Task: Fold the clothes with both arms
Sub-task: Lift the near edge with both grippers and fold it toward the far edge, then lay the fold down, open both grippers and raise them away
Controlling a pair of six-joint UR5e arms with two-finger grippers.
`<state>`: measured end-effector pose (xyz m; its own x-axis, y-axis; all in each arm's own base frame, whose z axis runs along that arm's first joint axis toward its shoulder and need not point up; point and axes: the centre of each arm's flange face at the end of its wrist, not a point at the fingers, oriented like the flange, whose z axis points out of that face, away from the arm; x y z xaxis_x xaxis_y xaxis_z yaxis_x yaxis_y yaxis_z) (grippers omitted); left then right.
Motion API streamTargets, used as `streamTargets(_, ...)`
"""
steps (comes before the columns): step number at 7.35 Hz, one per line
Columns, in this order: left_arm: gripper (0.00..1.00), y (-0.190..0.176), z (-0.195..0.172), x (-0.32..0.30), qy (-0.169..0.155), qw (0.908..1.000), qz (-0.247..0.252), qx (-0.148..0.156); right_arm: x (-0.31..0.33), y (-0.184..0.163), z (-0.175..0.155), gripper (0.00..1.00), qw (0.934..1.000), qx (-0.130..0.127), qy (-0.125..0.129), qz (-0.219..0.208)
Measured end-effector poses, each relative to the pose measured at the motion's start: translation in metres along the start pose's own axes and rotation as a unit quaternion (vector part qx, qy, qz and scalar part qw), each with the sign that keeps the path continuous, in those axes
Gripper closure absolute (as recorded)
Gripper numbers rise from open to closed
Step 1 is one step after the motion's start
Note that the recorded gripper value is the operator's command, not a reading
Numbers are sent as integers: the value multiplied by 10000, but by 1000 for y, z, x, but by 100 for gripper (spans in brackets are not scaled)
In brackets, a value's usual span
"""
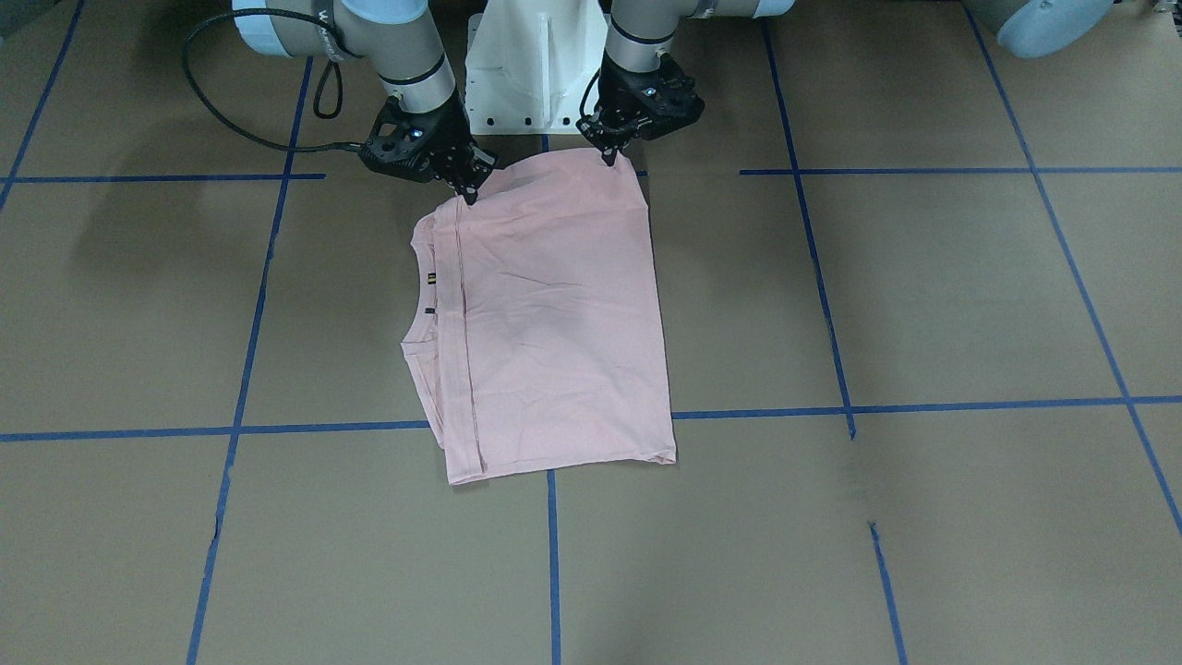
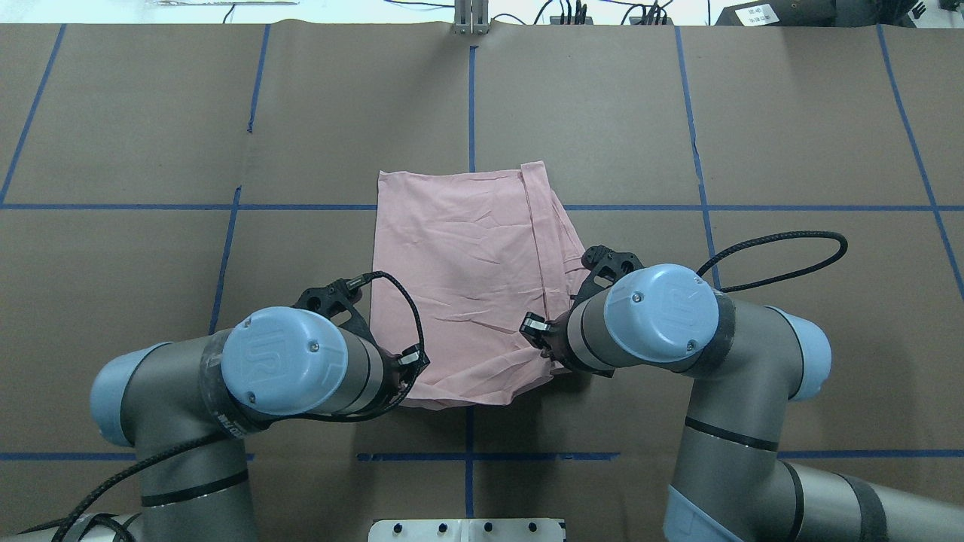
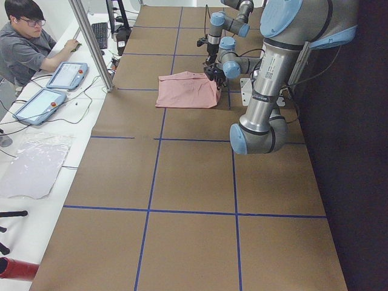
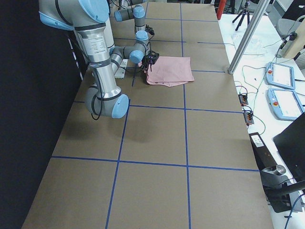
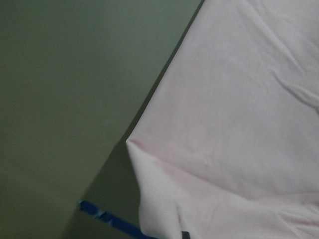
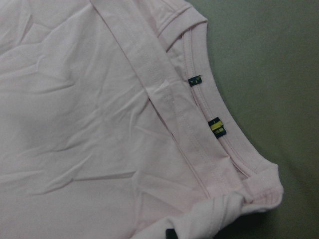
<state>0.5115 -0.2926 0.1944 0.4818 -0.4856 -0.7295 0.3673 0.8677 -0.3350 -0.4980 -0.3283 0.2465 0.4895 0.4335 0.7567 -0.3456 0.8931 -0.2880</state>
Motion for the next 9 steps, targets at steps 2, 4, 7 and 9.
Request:
streamTargets(2,100,-20,-5,4,54,9999,-71,139,-1,-14,-2,100,9999,95,-18,79)
streamTargets(4,100,-29,-6,6,88,9997,-124,201,-2,-24,0,100,9998,161,9,134)
streamTargets(7,100,-52,-4,14,302,9988,-241,306,-25,-55,1,100,9989,370,-69,288)
streamTargets(9,100,-119,20,41,498,9953,-496,664,-74,-113,18,100,9964,644,-152,529)
